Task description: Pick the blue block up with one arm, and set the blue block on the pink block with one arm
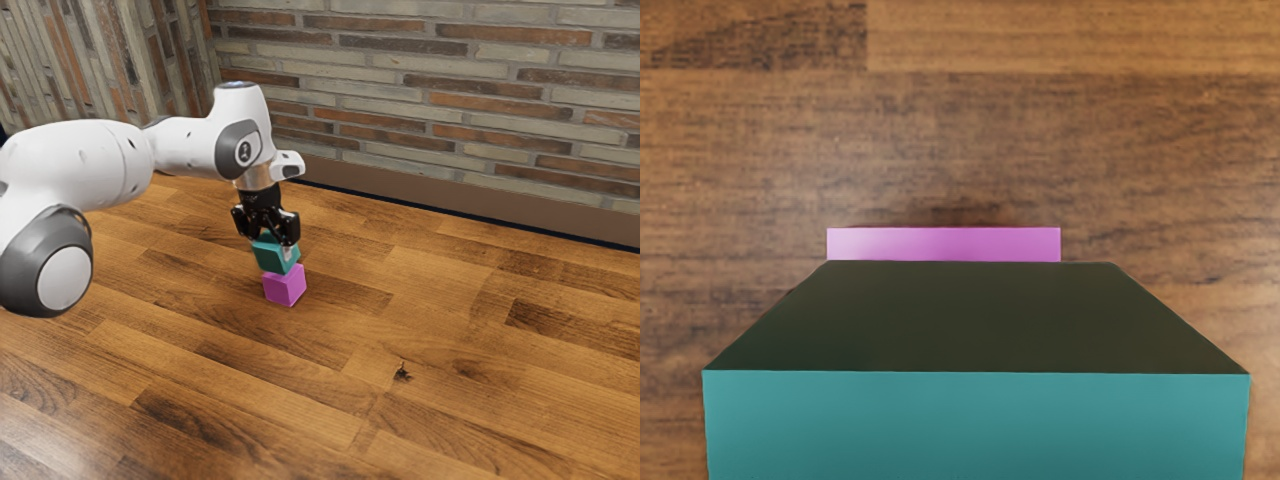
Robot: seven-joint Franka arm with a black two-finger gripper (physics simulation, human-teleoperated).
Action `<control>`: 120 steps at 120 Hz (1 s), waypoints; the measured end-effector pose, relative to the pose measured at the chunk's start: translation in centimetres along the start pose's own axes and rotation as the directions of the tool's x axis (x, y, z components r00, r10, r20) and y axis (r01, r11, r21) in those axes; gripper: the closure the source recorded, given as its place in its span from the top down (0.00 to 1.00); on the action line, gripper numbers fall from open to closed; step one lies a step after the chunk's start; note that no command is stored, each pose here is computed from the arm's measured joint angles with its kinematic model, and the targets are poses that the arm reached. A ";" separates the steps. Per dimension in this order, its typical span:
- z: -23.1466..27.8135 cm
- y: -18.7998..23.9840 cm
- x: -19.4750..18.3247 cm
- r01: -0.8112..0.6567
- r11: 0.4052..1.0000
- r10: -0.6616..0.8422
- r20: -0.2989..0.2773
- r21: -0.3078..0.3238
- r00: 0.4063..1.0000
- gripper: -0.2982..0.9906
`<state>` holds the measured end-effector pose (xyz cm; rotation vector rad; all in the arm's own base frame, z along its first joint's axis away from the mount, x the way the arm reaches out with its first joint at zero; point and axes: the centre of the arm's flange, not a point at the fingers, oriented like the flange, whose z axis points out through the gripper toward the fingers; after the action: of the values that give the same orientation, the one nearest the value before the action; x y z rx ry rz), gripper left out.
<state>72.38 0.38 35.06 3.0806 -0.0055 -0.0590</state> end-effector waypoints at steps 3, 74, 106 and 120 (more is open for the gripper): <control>0.1 0.0 0.0 0.002 1.000 -0.002 0.001 0.000 1.000 0.48; 1.1 0.1 0.5 0.019 1.000 -0.019 0.009 -0.004 1.000 0.63; -6.2 -0.9 -2.7 0.034 0.999 -0.035 -0.052 -0.019 0.998 0.71; -13.3 -5.0 -11.2 0.100 0.993 -0.106 -0.087 -0.062 0.991 0.73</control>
<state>61.74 6.26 48.46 3.0205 0.1570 0.0739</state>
